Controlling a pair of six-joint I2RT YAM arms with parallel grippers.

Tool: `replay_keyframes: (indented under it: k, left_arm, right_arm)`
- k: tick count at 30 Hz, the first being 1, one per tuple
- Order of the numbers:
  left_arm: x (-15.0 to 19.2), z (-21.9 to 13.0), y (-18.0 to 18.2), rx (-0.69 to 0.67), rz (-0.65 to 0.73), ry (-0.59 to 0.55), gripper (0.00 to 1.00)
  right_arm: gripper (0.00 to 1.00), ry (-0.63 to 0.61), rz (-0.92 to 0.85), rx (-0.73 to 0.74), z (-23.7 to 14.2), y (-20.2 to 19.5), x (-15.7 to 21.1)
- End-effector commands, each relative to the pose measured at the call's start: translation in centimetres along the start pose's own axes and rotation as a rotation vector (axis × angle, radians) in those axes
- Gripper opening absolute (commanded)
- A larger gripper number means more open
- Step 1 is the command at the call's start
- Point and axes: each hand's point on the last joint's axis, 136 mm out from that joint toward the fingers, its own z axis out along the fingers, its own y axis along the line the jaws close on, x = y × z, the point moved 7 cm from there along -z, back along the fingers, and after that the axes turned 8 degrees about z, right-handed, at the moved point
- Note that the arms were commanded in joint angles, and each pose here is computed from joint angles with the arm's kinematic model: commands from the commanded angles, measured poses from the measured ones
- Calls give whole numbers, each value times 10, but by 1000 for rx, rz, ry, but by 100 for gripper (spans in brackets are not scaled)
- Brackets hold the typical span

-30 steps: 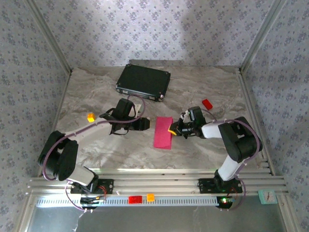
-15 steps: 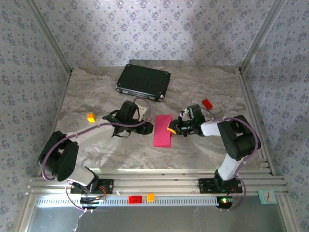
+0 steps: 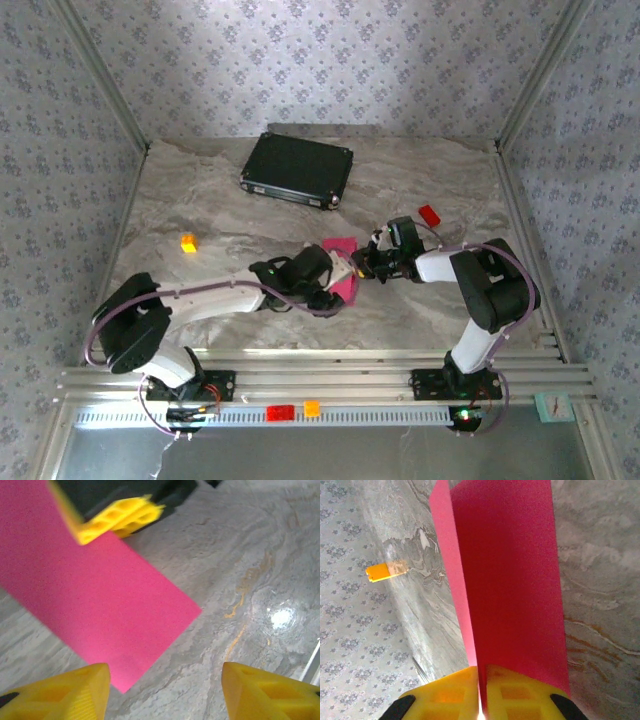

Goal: Fold a paper plane with a square sheet of paper (pick it up from the middle)

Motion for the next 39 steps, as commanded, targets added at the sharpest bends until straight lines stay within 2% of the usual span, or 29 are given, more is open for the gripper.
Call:
replay_keyframes:
  k: [1, 9, 13, 24, 31, 39]
  left_arm:
    - [-8, 9, -8, -125, 152, 38, 62]
    - [-13, 29, -28, -182, 272, 64, 67]
    - [-11, 37, -31, -267, 323, 70, 69]
    - [-17, 49, -23, -399, 358, 85, 68]
    - [-16, 55, -24, -398, 351, 99, 62]
    - [-12, 54, -25, -386, 338, 100, 45]
  right_arm:
    - [13, 11, 10, -5, 0, 2, 5]
    - [15, 13, 14, -5, -2, 1, 7]
    - [15, 13, 14, -8, -2, 2, 8]
    - [17, 10, 27, -2, -1, -1, 8]
    - [18, 4, 31, -5, -1, -2, 8]
    - [19, 3, 31, -4, -1, -3, 8]
